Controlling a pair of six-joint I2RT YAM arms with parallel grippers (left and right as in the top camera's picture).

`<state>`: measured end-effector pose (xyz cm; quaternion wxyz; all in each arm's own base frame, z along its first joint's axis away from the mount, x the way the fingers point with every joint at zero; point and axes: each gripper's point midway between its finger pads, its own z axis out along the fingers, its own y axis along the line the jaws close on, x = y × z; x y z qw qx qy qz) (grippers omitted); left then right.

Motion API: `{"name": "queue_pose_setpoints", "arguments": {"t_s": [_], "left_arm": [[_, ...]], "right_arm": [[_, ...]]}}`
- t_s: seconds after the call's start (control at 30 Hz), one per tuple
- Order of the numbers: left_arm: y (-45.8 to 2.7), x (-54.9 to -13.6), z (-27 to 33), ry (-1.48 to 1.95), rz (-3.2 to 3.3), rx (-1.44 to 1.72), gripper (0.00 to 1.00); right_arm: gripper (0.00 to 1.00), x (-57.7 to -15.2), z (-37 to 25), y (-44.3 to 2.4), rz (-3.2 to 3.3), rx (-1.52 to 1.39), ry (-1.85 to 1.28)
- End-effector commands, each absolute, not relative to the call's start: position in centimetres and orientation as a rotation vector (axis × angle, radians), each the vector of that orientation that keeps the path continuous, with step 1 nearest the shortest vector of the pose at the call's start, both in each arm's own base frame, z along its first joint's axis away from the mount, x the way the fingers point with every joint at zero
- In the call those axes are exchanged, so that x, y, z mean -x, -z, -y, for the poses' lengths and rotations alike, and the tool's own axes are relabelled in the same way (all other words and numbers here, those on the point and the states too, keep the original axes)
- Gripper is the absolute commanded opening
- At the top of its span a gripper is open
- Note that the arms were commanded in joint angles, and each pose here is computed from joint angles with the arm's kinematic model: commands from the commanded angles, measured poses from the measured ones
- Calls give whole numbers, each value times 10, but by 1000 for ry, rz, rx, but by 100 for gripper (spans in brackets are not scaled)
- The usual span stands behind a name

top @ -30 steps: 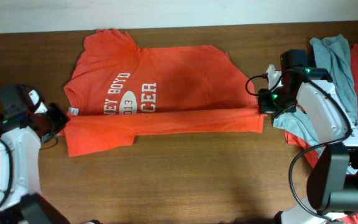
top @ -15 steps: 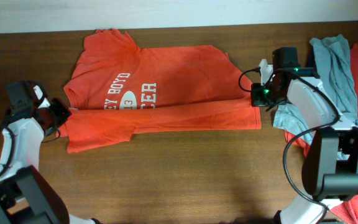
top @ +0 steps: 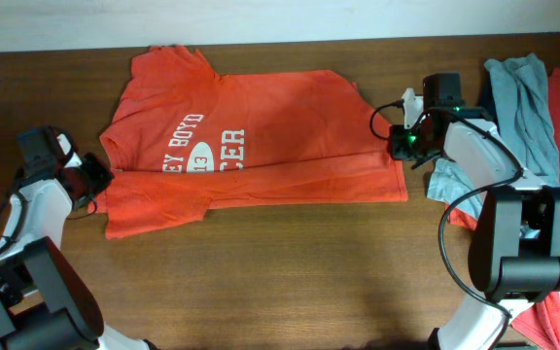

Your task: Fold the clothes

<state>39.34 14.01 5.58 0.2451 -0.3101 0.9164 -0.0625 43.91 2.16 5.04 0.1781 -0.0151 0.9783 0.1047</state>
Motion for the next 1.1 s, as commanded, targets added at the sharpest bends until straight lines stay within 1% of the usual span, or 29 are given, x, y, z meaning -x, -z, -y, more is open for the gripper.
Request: {"name": "queue_pose_setpoints", "arguments": {"t_s": [0.0, 0.03, 0.07, 0.13, 0.2, 0.33, 0.4, 0.5, 0.63, 0.87, 1.07], "left_arm": [[-56, -399, -142, 169, -2497, 831, 36], [-55, -399, -140, 185, -2500, 828, 40], [-55, -398, -137, 204, -2506, 825, 42], [-50, -388, -126, 265, -2559, 840, 43], [-42, -368, -111, 334, -2645, 877, 43], [-32, -329, -91, 389, -2818, 913, 43], [-29, -316, -92, 344, -2887, 863, 43], [-24, -303, -113, 136, -2927, 887, 43], [-24, -306, -125, 37, -2908, 885, 46], [-22, -307, -132, -20, -2893, 883, 51], [-8, -299, -129, -15, -2919, 890, 51]], "right_arm": [[38, -443, -38, -55, -2732, 71, -411], [39, -444, -39, -55, -2730, 72, -413], [40, -443, -38, -55, -2731, 72, -412], [41, -438, -36, -53, -2755, 62, -408], [41, -427, -33, -49, -2805, 47, -412], [41, -395, -30, -39, -2943, 38, -413], [41, -387, -30, -34, -2980, 31, -411], [41, -377, -30, -22, -3017, 31, -415], [41, -369, -30, -10, -3057, 54, -421], [41, -364, -31, -1, -3092, 45, -430], [41, -360, -31, -1, -3108, 42, -433]]}}
